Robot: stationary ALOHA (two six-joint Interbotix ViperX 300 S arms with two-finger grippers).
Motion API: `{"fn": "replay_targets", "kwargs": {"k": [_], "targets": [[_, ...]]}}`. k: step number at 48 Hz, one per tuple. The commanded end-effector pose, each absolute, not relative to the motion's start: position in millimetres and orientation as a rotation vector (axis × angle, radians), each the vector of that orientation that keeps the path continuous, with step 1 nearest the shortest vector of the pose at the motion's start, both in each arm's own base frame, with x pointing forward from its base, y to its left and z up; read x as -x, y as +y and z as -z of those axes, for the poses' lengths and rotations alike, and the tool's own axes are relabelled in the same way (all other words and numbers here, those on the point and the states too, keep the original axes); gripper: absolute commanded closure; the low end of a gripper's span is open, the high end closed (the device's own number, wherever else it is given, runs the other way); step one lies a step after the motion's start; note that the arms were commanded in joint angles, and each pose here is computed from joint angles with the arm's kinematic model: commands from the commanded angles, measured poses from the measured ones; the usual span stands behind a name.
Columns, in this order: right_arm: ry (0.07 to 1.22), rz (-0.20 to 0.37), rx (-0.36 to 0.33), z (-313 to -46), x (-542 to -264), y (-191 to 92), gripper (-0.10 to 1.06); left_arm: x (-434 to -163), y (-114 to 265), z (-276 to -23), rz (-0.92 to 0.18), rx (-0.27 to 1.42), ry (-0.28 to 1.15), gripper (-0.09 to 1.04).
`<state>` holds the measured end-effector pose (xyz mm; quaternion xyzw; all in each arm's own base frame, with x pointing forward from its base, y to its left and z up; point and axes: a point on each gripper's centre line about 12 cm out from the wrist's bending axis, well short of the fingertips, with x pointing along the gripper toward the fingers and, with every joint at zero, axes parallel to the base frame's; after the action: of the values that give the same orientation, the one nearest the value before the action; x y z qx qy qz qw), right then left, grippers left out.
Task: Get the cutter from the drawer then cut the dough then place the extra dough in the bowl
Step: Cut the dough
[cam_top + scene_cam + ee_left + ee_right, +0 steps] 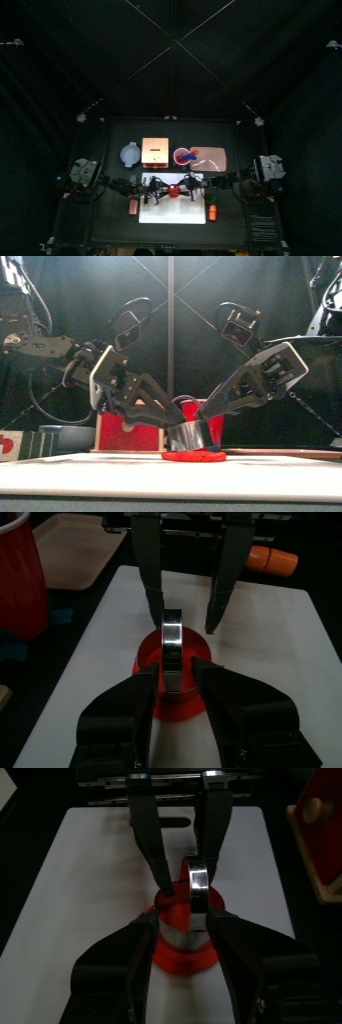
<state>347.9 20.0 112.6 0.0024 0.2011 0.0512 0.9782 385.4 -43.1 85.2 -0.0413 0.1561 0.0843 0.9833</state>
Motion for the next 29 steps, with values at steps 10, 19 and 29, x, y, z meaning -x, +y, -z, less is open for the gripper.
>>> {"fn": "replay_targets", "kwargs": {"k": [10,19,29], "targets": [[0.375,-0.096,-0.003,-121.1,-353.4,16.4,0.34,-393.3,-46.2,-95.5,-0.149,0.089,0.301,0.21],[0.395,-0.113,0.013,-115.2,-353.7,17.6,0.46,-392.1,-47.1,-92.0,-0.141,0.085,0.327,0.28],[0.484,-0.109,0.016,-96.9,-349.4,16.4,0.47,-390.1,-48.2,-86.4,-0.128,0.063,0.363,0.36]]}}
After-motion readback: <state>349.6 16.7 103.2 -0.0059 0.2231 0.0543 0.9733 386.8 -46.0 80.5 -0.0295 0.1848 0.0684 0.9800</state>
